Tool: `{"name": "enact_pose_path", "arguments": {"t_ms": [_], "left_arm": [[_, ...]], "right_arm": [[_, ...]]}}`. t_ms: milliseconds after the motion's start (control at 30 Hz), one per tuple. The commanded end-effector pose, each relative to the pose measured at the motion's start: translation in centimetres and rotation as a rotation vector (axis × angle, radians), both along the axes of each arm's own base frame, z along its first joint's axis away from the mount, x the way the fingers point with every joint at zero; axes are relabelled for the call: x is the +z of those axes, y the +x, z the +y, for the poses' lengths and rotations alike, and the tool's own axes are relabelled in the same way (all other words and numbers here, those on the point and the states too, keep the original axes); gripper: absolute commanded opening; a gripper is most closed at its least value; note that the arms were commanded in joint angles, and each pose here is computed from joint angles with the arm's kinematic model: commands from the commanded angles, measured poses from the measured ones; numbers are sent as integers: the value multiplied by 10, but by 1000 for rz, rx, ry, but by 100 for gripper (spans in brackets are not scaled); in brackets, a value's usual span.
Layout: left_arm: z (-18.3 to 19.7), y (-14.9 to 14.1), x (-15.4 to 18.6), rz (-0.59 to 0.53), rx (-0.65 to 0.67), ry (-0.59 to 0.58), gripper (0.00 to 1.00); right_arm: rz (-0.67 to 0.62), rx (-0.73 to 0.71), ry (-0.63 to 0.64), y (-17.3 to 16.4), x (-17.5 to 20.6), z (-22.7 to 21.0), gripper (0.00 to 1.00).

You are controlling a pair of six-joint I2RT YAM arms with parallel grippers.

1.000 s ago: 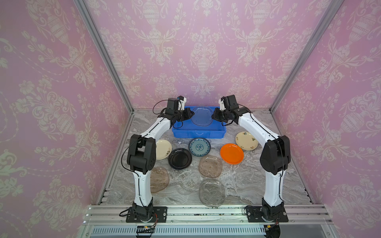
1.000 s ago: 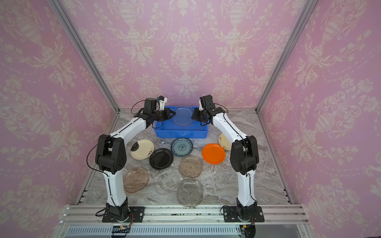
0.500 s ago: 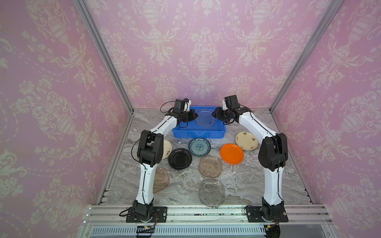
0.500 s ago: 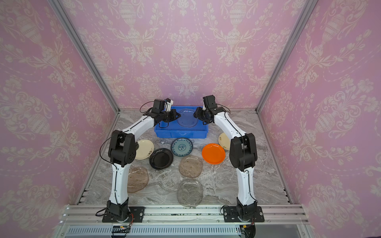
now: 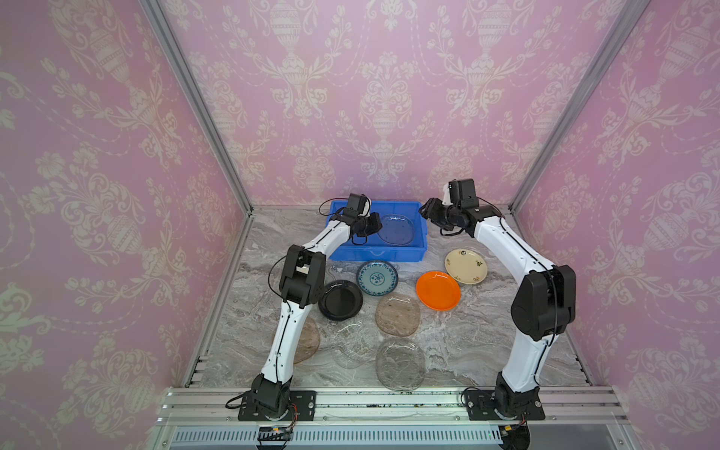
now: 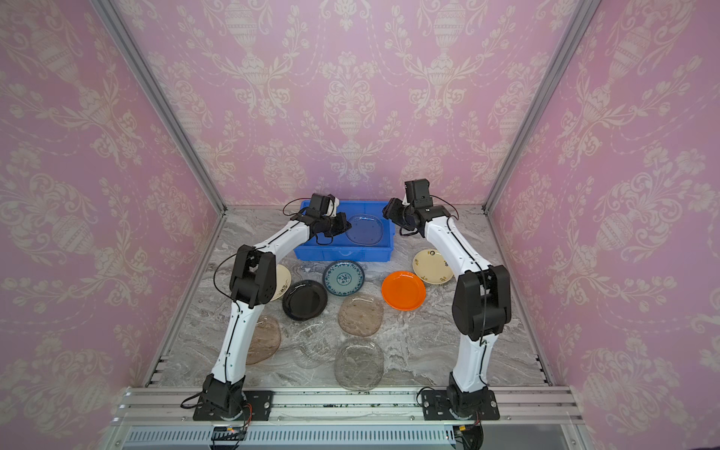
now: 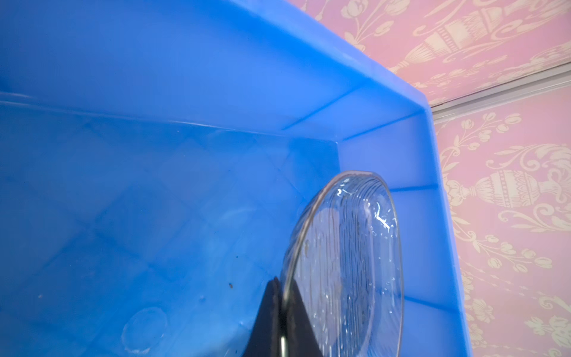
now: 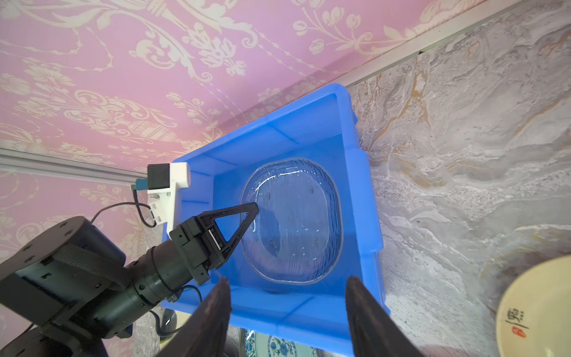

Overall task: Place the plates into the plastic bin on the countertop
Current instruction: Place the plate in the plastic bin.

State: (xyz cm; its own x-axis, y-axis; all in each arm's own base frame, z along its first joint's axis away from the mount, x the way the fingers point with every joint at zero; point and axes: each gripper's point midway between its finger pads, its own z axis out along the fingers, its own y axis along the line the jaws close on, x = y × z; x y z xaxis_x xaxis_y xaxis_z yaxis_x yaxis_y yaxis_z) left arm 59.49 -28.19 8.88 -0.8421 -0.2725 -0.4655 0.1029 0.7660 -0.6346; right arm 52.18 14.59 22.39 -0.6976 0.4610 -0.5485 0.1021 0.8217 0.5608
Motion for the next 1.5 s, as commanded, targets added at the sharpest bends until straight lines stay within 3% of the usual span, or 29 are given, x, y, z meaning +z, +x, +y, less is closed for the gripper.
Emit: {"name": "enact_pose_path", "arguments": {"t_ms": [0, 367, 700, 1100, 1267, 1467], "left_arm": [[2, 9, -3, 20, 47, 6, 0], [-15, 12, -26, 64, 27, 1, 0], [-21, 4, -43, 102, 11, 16, 0], [-22, 1, -37, 87, -16, 27, 55], [-20, 7, 1, -6, -32, 47, 86], [-18, 10, 62, -107, -41, 58, 99]], "right_arm": [[11, -37, -6, -14, -4, -10, 61], [85, -105, -31, -100, -36, -50, 57], [229, -145, -15, -169, -92, -68, 57], [287, -295, 19, -193, -132, -103, 55], [301, -410, 37, -192, -141, -135, 54], [297, -516, 80, -191, -150, -163, 52]]}}
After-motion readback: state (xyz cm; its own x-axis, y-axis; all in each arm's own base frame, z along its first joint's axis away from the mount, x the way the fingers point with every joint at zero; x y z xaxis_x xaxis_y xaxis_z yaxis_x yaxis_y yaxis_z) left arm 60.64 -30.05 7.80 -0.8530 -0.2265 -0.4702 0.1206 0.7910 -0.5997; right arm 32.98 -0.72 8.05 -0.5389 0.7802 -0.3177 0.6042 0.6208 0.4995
